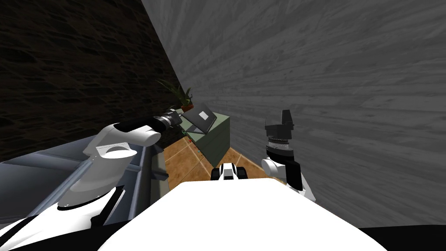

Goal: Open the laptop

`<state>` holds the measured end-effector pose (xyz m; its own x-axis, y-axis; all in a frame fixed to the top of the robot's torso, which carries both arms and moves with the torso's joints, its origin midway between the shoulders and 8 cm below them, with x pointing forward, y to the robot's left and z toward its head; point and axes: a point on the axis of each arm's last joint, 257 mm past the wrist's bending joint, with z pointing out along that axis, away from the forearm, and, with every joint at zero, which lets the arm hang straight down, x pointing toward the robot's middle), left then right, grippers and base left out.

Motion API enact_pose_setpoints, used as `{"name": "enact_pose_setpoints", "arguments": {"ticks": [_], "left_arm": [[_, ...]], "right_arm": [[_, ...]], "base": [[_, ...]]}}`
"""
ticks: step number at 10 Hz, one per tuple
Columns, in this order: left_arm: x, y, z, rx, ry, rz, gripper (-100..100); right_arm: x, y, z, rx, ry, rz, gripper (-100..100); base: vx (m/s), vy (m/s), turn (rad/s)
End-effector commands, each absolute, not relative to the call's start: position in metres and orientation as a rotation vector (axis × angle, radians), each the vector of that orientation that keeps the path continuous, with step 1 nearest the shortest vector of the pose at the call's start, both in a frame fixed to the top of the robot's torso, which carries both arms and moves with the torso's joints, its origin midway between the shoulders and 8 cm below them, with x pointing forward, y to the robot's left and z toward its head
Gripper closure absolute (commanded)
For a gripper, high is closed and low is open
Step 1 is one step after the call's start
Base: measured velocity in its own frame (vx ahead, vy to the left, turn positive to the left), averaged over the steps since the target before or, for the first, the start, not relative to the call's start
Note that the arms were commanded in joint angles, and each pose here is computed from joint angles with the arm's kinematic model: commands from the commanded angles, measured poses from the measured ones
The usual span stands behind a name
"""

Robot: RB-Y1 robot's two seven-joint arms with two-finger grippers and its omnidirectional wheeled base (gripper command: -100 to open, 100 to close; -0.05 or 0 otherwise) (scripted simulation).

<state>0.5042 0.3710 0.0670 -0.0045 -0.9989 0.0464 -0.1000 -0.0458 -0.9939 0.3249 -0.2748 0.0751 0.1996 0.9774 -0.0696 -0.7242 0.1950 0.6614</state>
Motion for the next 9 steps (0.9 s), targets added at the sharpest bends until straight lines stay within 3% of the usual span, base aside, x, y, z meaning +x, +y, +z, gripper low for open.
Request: {"name": "enact_pose_setpoints", "arguments": {"ticks": [1,2,9], "left_arm": [[0.514,0.375,0.040,-1.429,1.242,-1.261,100],[0.512,0.376,0.050,-1.395,1.241,-1.246,100],[0.534,0.383,-0.026,-1.697,1.102,-1.450,100]], "right_arm": [[0.325,-0.275,0.075,0.559,0.549,1.279,0],[0.325,-0.275,0.075,0.559,0.549,1.279,0],[0.325,-0.275,0.075,0.559,0.549,1.279,0]], "base": [[-0.027,0.073,-0.029],[-0.017,0.037,-0.005],[-0.022,0.066,-0.030]]}}
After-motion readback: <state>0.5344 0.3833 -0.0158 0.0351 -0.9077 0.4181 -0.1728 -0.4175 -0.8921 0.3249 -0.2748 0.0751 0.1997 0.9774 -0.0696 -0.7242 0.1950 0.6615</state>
